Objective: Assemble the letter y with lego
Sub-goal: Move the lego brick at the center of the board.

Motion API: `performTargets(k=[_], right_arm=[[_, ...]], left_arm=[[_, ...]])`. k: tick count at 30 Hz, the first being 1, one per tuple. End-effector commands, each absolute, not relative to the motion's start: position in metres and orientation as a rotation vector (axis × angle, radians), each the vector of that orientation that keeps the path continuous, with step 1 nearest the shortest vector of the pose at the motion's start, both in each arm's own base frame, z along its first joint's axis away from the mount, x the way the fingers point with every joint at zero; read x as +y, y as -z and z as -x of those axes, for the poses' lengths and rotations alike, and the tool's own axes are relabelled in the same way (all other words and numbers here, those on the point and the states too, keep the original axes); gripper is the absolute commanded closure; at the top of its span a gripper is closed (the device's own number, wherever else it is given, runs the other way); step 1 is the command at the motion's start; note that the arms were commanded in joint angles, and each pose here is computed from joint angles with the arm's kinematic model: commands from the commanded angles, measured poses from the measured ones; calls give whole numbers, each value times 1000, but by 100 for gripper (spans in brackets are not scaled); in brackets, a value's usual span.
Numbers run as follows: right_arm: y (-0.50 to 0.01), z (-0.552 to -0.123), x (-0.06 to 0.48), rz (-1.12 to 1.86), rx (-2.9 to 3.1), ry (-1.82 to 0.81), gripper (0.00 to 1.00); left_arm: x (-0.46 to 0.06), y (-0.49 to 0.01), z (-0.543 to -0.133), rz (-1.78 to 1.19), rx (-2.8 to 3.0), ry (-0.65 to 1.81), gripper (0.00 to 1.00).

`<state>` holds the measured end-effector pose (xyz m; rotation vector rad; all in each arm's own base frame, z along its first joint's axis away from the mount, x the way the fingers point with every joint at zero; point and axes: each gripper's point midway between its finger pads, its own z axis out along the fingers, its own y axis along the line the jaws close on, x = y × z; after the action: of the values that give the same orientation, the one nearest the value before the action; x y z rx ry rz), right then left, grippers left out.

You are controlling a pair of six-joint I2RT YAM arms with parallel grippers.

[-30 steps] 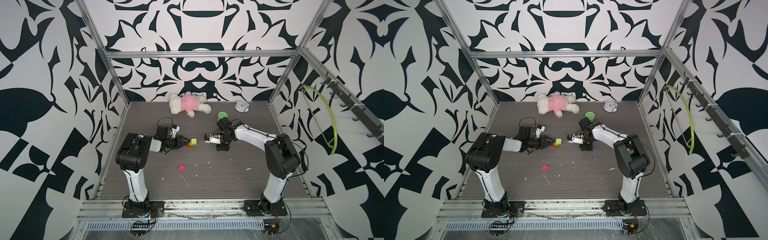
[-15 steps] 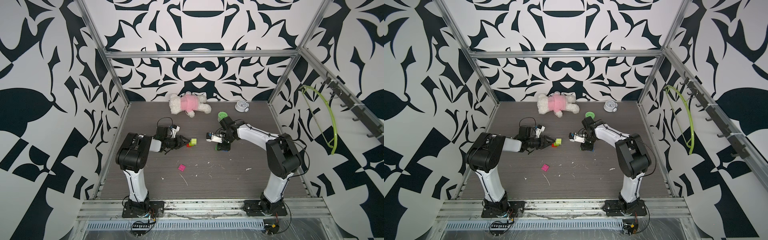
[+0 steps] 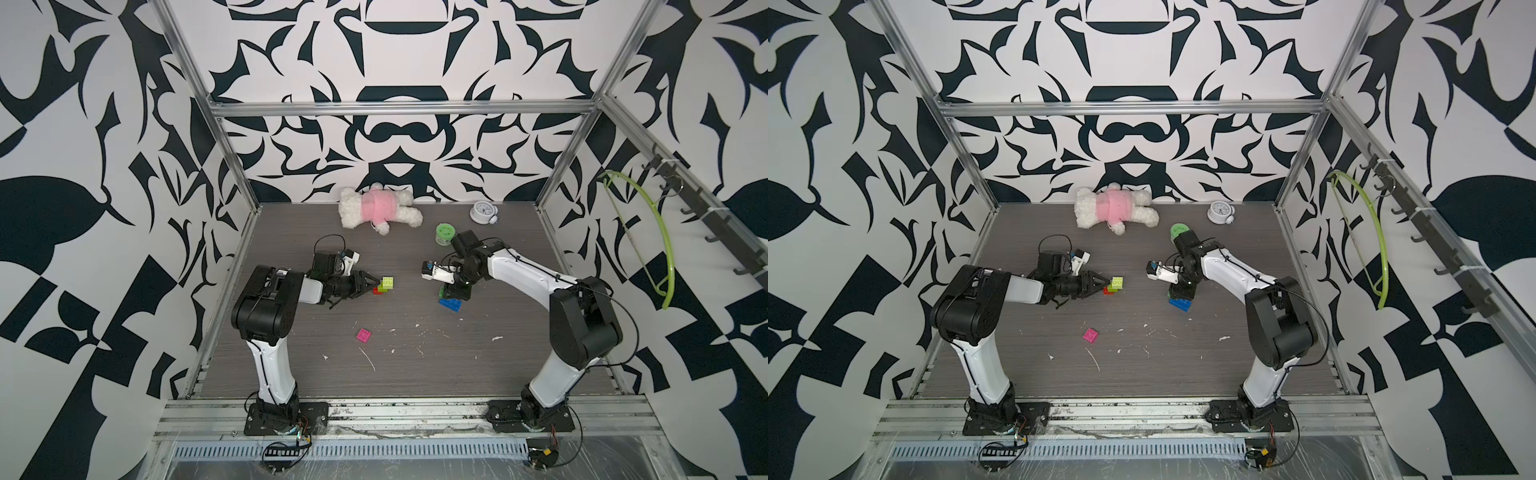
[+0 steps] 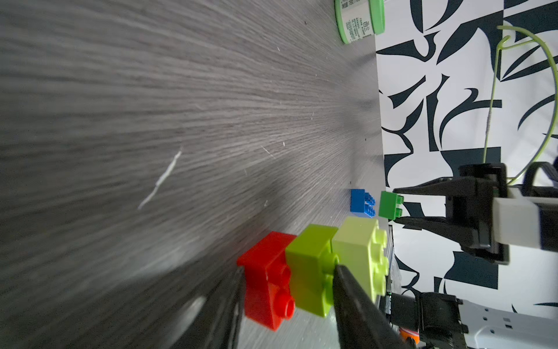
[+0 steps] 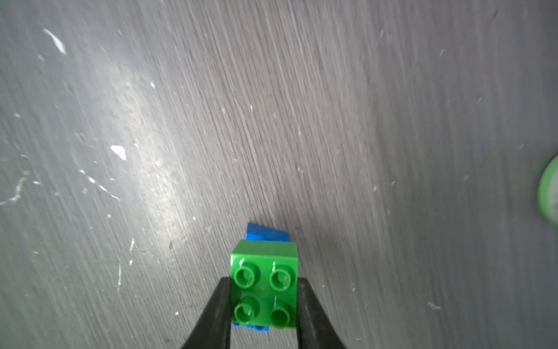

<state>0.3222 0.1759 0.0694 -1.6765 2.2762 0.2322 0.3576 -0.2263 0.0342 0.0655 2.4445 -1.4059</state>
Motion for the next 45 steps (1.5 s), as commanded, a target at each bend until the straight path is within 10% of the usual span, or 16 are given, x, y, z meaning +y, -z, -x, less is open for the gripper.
performTargets(k=[1,45], right_arm=[[-64,-324,169,1612,2343,-207,100],[-31,-316,174,1293,2608,-219,100]], left_arm=[[-193,51,-310,194,2807,1164,49],[-193,51,-310,196,2809,1168,49]])
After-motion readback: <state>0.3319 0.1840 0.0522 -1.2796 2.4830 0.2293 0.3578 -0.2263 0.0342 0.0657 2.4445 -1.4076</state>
